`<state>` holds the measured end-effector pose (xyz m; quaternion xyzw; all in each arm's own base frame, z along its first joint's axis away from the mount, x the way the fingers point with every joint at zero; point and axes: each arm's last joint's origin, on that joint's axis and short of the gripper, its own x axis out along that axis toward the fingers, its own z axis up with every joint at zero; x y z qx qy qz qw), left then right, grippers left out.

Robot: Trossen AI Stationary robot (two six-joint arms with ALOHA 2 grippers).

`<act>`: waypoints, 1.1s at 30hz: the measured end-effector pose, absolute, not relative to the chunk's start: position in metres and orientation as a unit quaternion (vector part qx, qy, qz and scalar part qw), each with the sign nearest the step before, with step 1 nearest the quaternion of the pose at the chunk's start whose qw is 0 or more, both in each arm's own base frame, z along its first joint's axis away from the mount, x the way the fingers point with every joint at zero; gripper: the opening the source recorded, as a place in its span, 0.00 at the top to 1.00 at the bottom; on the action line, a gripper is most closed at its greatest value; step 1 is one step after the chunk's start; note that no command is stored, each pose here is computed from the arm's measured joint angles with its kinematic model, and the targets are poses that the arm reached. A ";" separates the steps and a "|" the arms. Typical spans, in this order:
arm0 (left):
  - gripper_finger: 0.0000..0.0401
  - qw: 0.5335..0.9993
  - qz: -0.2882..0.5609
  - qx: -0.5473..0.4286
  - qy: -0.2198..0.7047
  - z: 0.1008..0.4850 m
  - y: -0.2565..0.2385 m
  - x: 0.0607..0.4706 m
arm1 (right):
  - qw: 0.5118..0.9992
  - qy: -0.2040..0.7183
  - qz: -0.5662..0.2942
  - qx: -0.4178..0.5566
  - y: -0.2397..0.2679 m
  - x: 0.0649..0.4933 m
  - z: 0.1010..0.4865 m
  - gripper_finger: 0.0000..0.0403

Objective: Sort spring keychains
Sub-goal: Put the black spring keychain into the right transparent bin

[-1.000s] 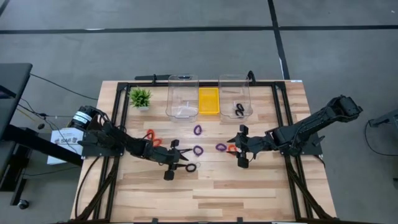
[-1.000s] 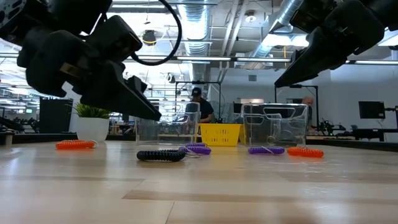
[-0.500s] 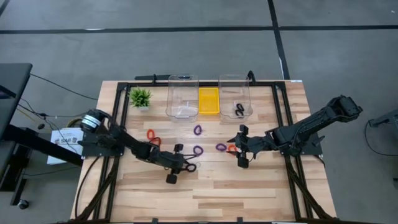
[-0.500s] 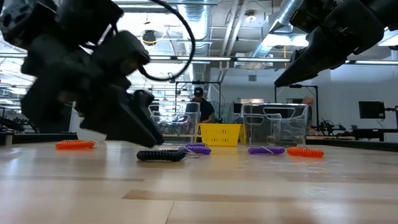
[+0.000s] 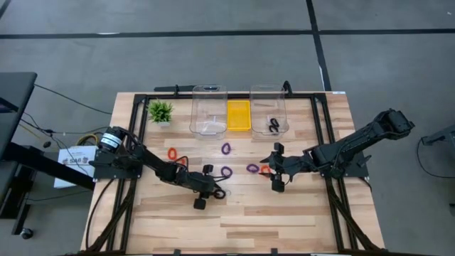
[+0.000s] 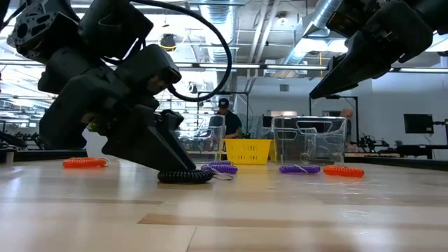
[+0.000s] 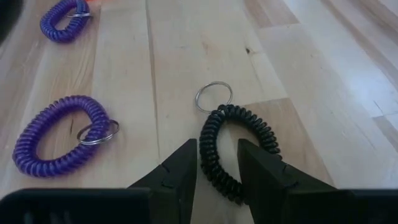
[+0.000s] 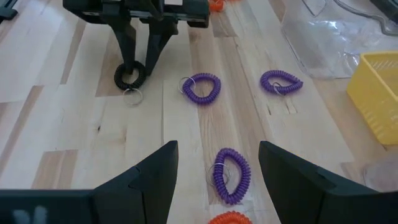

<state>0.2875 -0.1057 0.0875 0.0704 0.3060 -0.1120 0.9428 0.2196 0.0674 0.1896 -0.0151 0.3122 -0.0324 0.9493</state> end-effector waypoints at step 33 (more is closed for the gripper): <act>0.94 0.935 -0.069 0.025 0.347 0.084 -0.089 0.287 | 0.949 0.312 -0.032 -0.015 0.067 0.220 0.190 0.46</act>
